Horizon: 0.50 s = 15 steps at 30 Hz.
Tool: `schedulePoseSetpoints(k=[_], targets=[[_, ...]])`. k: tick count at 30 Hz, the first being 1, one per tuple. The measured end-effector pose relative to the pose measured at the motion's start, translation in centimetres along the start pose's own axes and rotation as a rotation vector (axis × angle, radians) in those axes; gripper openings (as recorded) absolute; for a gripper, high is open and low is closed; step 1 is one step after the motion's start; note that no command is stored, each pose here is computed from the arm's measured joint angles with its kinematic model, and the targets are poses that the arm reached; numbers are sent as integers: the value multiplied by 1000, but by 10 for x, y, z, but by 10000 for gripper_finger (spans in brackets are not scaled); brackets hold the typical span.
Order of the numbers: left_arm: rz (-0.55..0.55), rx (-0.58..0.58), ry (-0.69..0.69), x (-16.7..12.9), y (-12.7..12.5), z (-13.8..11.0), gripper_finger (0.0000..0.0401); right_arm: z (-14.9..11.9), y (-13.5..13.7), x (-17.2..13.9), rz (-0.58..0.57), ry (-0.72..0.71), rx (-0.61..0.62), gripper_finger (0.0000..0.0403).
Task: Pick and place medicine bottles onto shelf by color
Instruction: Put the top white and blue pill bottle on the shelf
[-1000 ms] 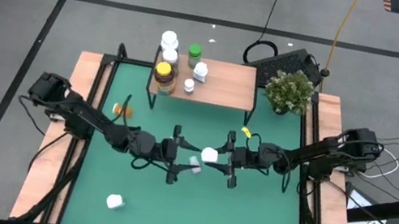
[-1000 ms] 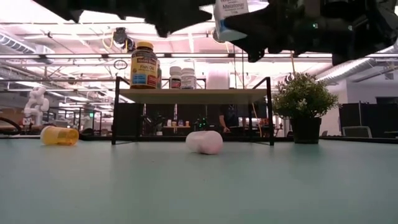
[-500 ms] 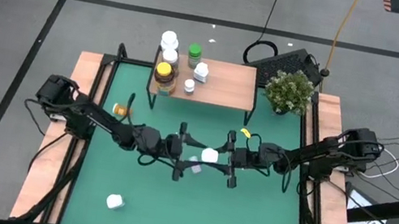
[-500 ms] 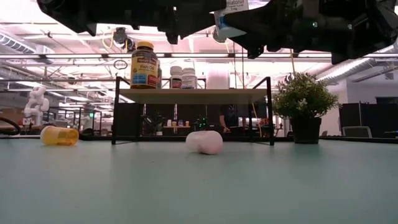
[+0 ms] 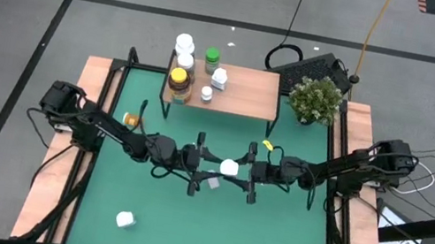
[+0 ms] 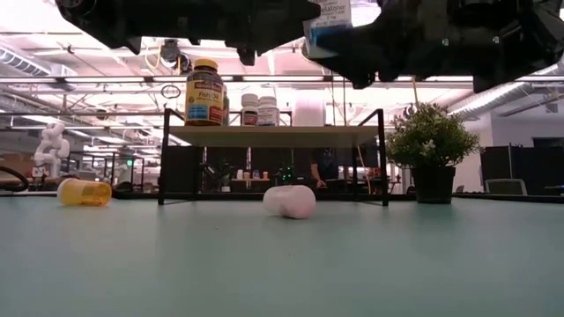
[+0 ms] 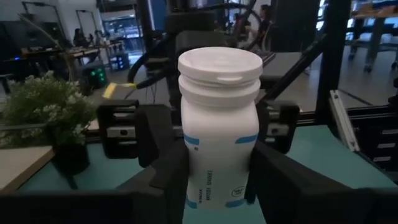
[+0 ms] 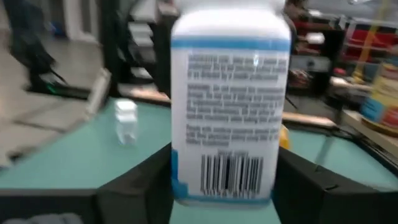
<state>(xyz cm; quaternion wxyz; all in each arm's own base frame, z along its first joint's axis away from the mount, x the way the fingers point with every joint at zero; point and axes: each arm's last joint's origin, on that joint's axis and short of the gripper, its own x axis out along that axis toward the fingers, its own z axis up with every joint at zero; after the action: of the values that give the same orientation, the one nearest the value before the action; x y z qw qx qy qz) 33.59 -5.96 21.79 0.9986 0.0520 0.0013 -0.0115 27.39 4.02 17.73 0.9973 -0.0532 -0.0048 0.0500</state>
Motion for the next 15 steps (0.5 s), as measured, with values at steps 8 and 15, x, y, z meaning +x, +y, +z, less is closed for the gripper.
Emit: schedulePoseSetpoints(k=[8,15], targets=[[114,42,184,-1,4,-17,154,12,-5,-16,-71,98,32,288],[129,24,250,-2,12,-24,153,43,-10,-20,-74,139,15,306]])
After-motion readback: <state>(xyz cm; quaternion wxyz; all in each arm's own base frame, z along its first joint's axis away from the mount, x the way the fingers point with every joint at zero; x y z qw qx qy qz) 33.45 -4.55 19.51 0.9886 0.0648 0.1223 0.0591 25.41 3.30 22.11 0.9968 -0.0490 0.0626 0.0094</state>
